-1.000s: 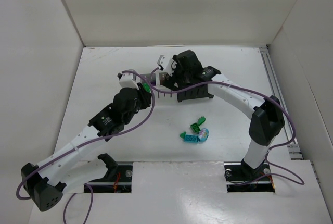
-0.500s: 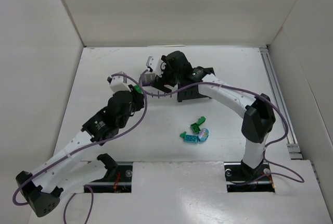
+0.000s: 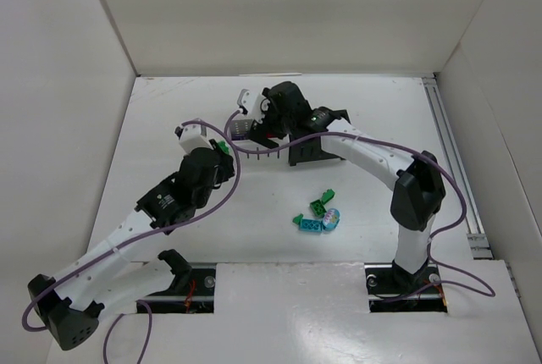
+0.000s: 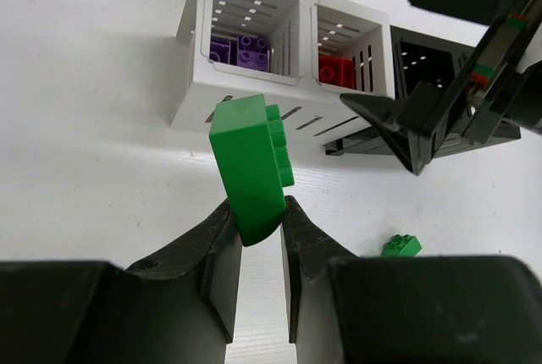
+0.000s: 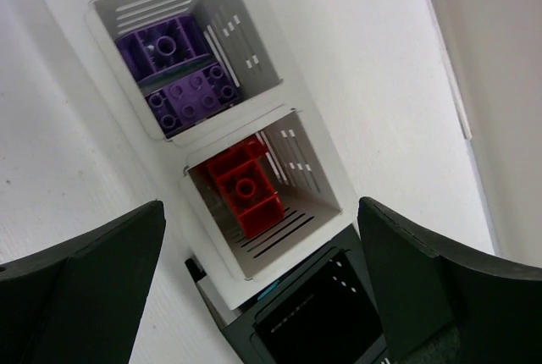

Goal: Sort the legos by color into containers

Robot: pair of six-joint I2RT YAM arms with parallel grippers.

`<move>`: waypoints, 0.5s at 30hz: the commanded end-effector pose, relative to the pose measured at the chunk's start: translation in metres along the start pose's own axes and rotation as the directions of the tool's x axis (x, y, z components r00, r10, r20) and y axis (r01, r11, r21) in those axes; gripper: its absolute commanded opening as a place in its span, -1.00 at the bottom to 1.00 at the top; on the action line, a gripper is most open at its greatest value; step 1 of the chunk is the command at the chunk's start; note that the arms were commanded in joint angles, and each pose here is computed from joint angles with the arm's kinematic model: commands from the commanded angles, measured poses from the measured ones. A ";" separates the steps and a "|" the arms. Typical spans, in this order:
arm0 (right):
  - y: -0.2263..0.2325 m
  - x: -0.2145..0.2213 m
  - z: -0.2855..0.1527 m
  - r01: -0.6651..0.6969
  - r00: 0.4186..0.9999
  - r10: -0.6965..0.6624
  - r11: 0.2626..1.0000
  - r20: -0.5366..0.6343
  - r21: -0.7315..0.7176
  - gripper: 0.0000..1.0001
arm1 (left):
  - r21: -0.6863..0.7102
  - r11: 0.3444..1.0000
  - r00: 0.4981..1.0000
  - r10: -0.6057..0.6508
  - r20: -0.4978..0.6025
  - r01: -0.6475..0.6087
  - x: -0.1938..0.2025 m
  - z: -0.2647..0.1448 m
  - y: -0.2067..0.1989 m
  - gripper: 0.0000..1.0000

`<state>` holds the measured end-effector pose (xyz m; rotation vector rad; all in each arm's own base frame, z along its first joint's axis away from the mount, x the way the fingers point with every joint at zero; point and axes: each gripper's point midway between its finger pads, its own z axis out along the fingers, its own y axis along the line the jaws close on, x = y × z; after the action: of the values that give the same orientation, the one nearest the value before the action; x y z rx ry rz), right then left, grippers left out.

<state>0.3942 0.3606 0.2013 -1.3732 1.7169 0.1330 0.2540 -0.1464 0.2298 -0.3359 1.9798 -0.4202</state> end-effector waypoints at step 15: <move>-0.049 -0.028 -0.022 -0.040 0.995 0.027 0.988 0.092 0.146 1.00 | 0.012 0.999 0.997 -0.042 0.061 0.042 -0.029 -0.001 -0.017 -1.00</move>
<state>0.4150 0.3622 0.2209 -1.3047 1.6883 0.0905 0.2587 -0.1490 0.2322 -0.3579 1.9860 -0.4105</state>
